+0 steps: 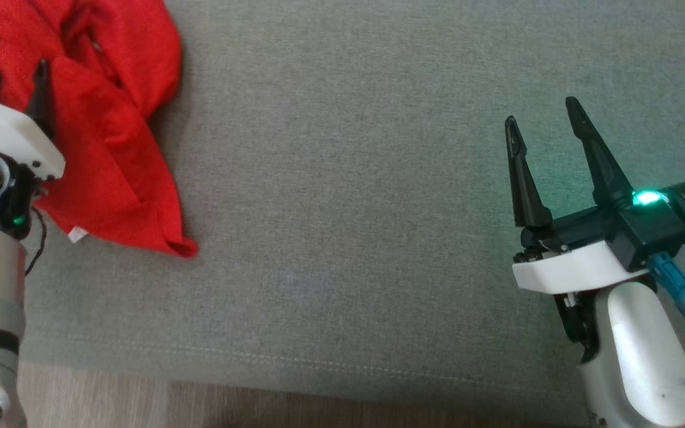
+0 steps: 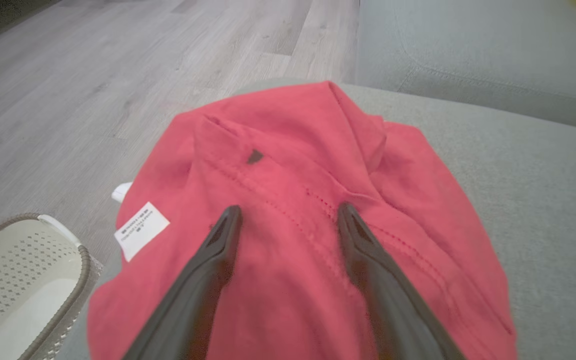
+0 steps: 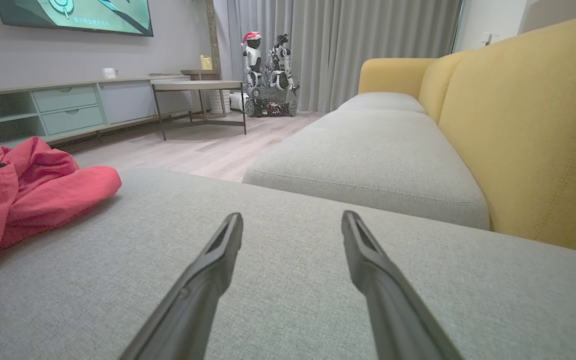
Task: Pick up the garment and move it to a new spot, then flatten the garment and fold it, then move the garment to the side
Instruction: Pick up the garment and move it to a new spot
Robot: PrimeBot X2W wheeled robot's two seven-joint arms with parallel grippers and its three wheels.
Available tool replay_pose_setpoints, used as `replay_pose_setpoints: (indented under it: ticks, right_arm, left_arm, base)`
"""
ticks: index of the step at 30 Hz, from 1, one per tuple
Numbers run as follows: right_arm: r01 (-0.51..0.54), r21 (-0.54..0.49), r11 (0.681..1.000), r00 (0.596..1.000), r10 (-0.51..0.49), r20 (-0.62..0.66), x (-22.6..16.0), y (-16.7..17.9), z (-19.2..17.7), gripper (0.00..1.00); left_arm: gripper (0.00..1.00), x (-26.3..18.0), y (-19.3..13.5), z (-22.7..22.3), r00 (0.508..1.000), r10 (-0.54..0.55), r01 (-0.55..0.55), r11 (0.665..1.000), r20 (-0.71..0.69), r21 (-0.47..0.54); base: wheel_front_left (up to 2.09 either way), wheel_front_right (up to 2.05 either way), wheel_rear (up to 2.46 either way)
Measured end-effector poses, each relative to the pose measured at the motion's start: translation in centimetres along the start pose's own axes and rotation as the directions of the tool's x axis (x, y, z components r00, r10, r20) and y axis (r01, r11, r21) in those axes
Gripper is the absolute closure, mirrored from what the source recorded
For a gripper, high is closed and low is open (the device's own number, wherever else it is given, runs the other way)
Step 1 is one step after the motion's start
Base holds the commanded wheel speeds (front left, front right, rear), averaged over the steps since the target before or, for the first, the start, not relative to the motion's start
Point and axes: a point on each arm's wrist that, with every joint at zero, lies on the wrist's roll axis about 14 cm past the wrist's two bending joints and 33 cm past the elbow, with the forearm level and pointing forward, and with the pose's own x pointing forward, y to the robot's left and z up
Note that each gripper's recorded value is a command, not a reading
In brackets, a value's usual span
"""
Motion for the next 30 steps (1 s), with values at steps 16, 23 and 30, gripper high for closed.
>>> replay_pose_setpoints:
  ticks: [16,23,30]
  right_arm:
    - [0.027,0.015,1.000,0.999,-0.028,0.045,-1.2,-0.6,1.6,0.00]
    - [0.025,0.030,0.999,0.995,-0.028,0.095,-2.3,0.1,4.0,0.00]
    - [0.055,0.056,0.997,0.988,-0.063,0.142,-4.5,-0.2,6.1,0.00]
  left_arm:
    - [1.00,-0.8,1.4,4.1,0.980,0.050,-0.052,0.999,0.191,0.001]
    - [1.00,-4.5,0.2,13.3,0.889,0.010,-0.008,1.000,0.458,-0.007]
    - [1.00,-11.3,-4.1,22.0,0.691,-0.090,0.143,0.990,0.717,-0.013]
  base:
    - [0.00,0.00,0.00]
    - [0.00,0.00,0.00]
    - [0.00,0.00,0.00]
